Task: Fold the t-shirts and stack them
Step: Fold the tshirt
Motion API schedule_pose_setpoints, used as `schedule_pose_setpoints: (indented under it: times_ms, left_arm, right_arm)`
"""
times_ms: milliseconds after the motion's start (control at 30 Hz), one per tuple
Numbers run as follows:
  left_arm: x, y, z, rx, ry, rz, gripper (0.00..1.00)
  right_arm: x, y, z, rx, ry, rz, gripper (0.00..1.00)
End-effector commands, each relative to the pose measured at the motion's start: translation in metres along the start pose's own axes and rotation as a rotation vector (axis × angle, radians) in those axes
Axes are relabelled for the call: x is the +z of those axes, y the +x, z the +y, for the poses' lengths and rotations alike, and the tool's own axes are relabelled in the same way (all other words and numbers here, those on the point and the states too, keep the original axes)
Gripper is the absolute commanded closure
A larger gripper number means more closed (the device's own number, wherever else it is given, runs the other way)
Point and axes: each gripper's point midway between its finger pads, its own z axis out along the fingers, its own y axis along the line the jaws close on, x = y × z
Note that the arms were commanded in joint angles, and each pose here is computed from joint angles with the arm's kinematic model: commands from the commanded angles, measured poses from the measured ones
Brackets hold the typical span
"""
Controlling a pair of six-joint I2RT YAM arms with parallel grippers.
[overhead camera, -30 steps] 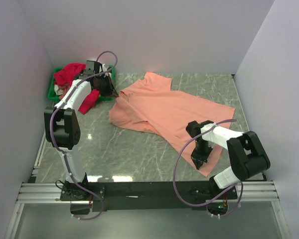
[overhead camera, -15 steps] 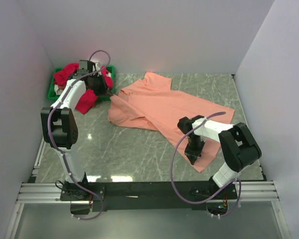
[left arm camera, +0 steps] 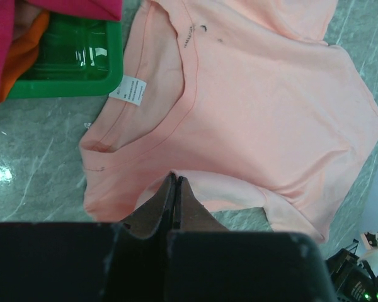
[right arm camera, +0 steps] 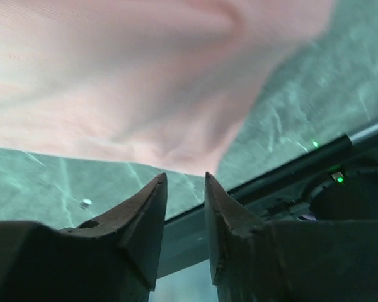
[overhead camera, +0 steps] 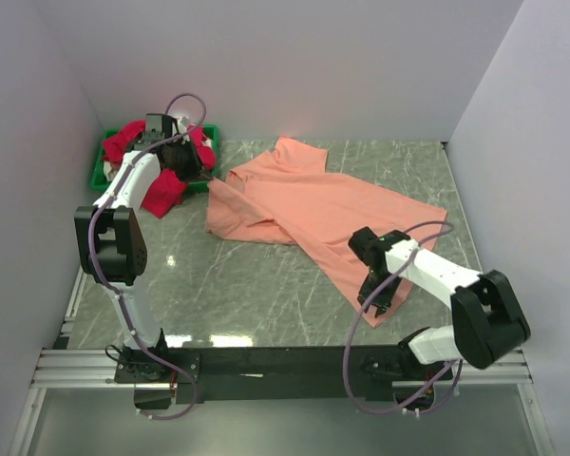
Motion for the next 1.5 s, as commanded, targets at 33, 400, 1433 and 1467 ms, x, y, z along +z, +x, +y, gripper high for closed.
schedule_pose_setpoints:
  times_ms: [33, 400, 1433, 1467]
  left_arm:
    - [-0.023, -0.015, -0.024, 0.047, 0.070, -0.070, 0.99]
    - [-0.025, -0.015, -0.026, 0.046, 0.079, -0.072, 1.00]
    - [-0.031, -0.014, -0.027, 0.050, 0.073, -0.078, 0.99]
    - [-0.031, -0.014, -0.027, 0.050, 0.073, -0.078, 0.99]
  right_arm:
    - [-0.001, 0.011, -0.023, 0.065, 0.027, -0.009, 0.60]
    - [0.018, 0.017, -0.021, 0.053, 0.037, 0.012, 0.55]
    - [0.036, 0.017, -0.018, 0.031, 0.057, -0.068, 1.00]
    - [0.037, 0.019, -0.017, 0.028, 0.046, -0.063, 1.00]
